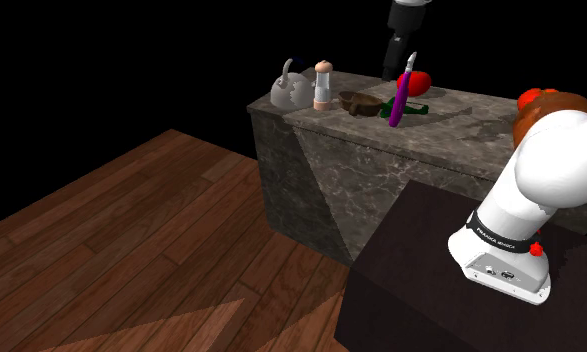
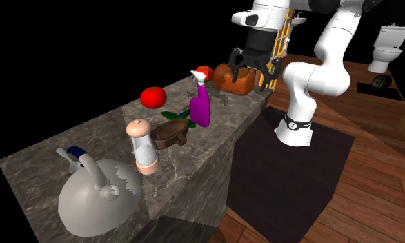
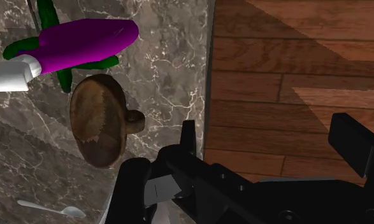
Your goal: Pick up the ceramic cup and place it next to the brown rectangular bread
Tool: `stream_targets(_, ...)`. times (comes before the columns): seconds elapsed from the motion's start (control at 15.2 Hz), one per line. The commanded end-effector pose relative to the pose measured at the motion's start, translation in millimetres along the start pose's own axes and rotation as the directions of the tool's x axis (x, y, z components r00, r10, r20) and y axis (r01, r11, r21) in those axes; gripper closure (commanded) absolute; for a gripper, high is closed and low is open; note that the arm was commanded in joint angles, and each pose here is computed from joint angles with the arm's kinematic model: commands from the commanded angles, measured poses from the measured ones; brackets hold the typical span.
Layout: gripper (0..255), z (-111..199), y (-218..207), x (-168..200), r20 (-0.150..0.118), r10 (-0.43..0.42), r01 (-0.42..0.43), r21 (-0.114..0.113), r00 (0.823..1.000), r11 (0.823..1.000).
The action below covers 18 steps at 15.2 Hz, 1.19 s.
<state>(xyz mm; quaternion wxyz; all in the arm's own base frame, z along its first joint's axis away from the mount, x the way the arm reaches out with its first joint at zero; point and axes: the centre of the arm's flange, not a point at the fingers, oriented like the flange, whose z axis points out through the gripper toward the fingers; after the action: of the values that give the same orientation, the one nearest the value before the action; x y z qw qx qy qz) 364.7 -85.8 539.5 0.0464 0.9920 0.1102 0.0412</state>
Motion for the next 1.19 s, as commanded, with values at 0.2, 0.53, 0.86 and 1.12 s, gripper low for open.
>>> stream_targets(0.2,0,44,52,14,-0.020,-0.033,0.034,0.014,0.999,0.999)
stream_targets(0.53,0,87,100,31,-0.038,-0.065,0.066,0.028,0.997,0.997)
stream_targets(0.86,0,130,148,50,-0.057,-0.096,0.099,0.042,0.994,0.994)
stream_targets(1.12,0,165,185,66,-0.072,-0.121,0.125,0.053,0.990,0.991)
